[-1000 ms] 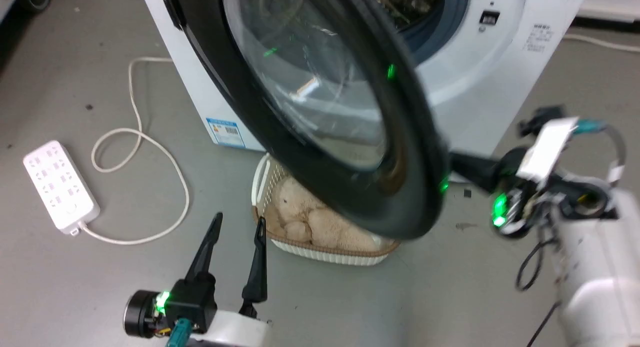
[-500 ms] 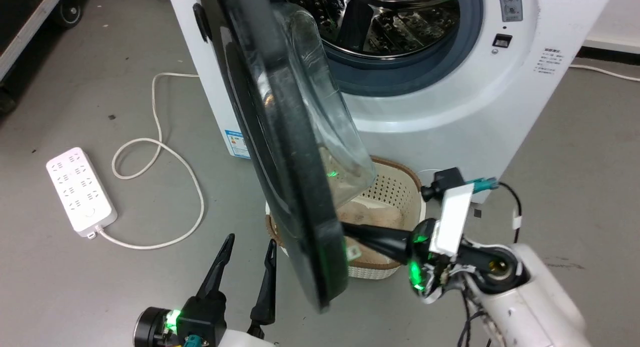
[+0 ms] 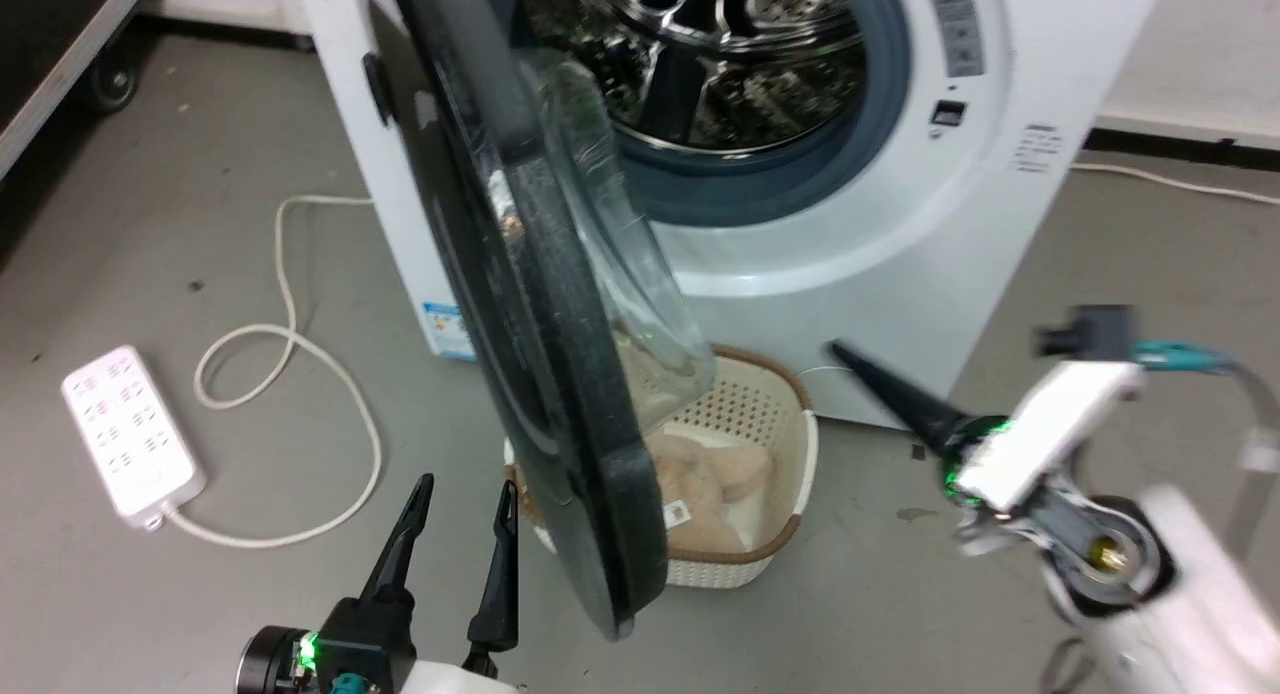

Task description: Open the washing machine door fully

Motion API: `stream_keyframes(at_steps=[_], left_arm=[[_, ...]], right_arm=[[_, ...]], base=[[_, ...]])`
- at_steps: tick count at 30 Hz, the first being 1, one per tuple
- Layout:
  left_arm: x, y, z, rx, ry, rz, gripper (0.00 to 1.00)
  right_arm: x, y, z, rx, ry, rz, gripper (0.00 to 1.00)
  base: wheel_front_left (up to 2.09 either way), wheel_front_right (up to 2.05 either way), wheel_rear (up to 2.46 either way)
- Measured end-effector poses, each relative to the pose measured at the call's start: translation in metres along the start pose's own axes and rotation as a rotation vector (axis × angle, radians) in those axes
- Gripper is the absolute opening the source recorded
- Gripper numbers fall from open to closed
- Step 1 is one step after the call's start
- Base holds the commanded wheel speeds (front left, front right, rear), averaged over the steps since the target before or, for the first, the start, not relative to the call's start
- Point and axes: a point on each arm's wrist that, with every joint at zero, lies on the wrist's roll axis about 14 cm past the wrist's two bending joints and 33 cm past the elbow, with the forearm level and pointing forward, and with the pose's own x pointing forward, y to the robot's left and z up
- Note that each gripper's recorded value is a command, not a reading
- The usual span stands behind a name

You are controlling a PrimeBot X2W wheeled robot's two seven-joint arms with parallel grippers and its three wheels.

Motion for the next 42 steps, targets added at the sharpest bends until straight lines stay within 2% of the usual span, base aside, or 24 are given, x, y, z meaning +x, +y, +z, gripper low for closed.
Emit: stream_keyframes(at_steps=[4,9,11,15,21,26,30,36,37,38,42], left_arm=[[0.001,-0.004,0.006,-0.005,-0.021,-0.024,1.00],[0.002,-0.009,0.009,-0.008,-0.032,-0.041,1.00],[0.002,-0.009,0.012,-0.009,-0.041,-0.046,1.00],[-0.001,-0.010,0.012,-0.012,-0.042,-0.056,1.00],[-0.005,-0.008,0.008,-0.013,-0.026,-0.054,1.00],[-0.006,-0.007,0.003,-0.019,-0.012,-0.054,1.00],[-0.006,-0.007,0.002,-0.019,-0.008,-0.054,1.00],[-0.007,-0.009,-0.004,-0.022,0.011,-0.066,1.00],[-0.007,-0.010,-0.005,-0.023,0.013,-0.072,0.79],[-0.007,-0.011,-0.005,-0.024,0.014,-0.077,0.00],[-0.006,-0.013,-0.003,-0.007,0.008,-0.088,0.00]], right_arm=[[-0.040,0.001,0.048,-0.266,-0.252,-0.064,1.00],[-0.096,0.005,0.083,-0.706,-0.483,-0.161,1.00],[-0.116,0.002,0.086,-0.814,-0.549,-0.200,1.00],[-0.149,-0.010,0.074,-0.946,-0.618,-0.298,1.00],[-0.164,-0.015,0.037,-1.027,-0.635,-0.395,1.00],[-0.168,-0.028,0.008,-1.012,-0.592,-0.464,1.00],[-0.177,-0.037,0.005,-0.990,-0.598,-0.513,1.00],[-0.183,-0.034,0.011,-0.989,-0.633,-0.527,1.00],[-0.183,-0.034,0.011,-0.989,-0.635,-0.526,1.00],[-0.184,-0.034,0.011,-0.983,-0.638,-0.526,1.00],[-0.184,-0.034,0.012,-0.961,-0.647,-0.523,1.00]], base=[[0.00,0.00,0.00],[0.00,0.00,0.00],[0.00,0.00,0.00],[0.00,0.00,0.00],[0.00,0.00,0.00],[0.00,0.00,0.00],[0.00,0.00,0.00],[0.00,0.00,0.00],[0.00,0.00,0.00],[0.00,0.00,0.00],[0.00,0.00,0.00]])
